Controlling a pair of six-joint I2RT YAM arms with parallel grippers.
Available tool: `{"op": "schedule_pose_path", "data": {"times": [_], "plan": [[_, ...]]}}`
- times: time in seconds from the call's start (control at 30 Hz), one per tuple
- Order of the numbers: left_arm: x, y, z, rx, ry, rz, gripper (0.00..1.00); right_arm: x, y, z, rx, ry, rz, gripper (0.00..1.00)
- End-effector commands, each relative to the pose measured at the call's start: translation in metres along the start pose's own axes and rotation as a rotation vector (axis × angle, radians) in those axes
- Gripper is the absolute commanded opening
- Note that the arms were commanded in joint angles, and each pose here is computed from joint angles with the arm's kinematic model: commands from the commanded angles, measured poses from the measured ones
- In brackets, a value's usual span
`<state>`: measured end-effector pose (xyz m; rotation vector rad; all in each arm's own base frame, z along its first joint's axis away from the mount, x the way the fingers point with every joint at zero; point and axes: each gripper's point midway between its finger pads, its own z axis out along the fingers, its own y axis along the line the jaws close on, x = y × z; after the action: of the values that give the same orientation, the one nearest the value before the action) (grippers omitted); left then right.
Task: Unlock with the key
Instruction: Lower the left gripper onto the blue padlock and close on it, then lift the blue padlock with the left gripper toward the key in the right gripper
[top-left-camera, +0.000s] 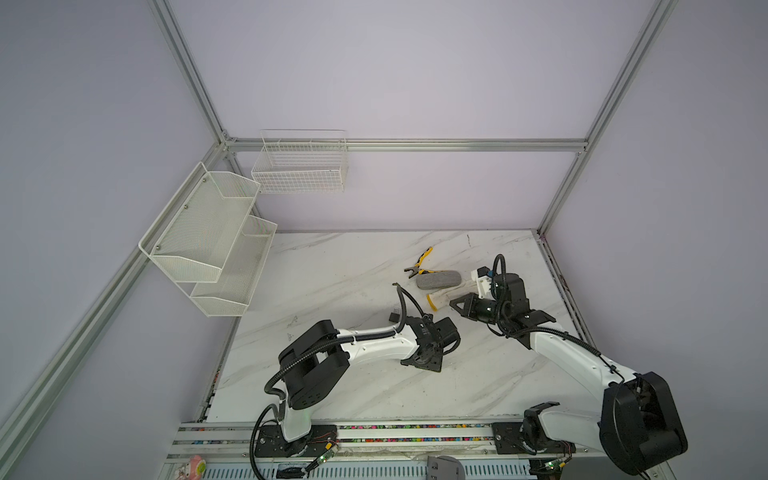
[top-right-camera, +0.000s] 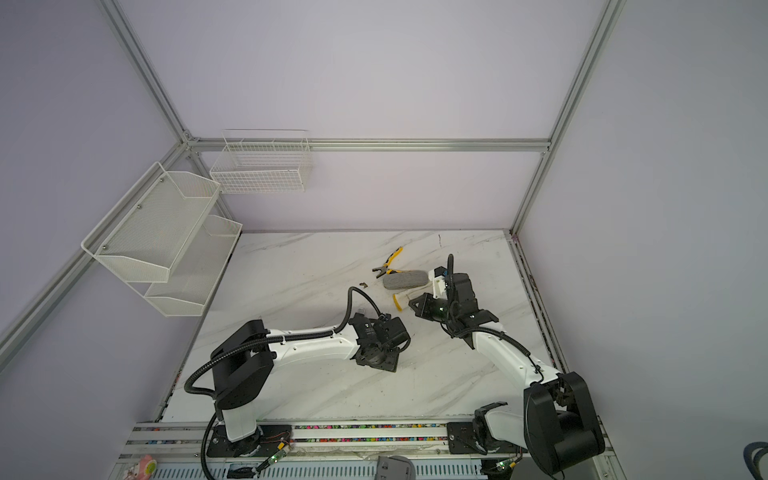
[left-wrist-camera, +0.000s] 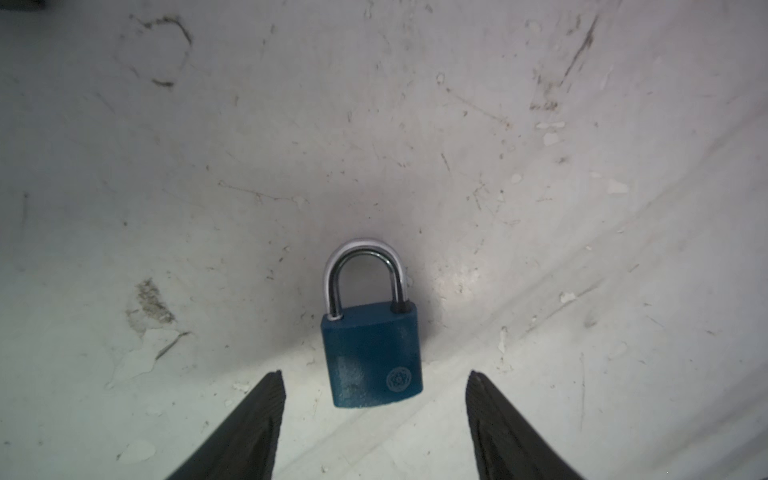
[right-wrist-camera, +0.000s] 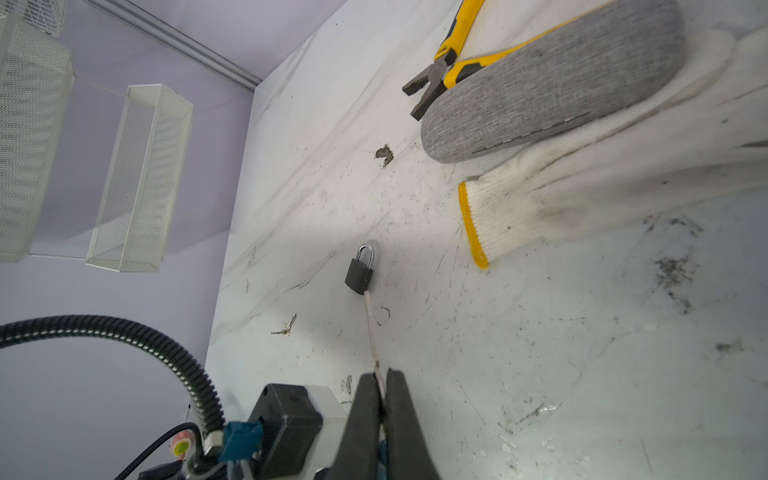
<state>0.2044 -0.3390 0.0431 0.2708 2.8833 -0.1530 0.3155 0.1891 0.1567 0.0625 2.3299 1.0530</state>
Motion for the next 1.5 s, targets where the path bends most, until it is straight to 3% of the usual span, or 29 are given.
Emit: {"op": "schedule_pose_path", "data": {"times": [0.0, 0.67, 1.47], "plan": [[-0.020, -0.025, -0.018, 0.059, -0.045, -0.038, 0.64, -0.001, 0.002, 0.000, -0.029, 0.009, -0.025, 0.00], [-0.016, -0.023, 0.016, -0.021, -0.018, -0.046, 0.48, 0.001, 0.004, 0.002, -0.054, 0.026, -0.039, 0.00], [-0.012, -0.014, 0.028, -0.063, -0.020, -0.008, 0.43, 0.002, 0.009, 0.003, -0.103, 0.025, -0.028, 0.00]]}}
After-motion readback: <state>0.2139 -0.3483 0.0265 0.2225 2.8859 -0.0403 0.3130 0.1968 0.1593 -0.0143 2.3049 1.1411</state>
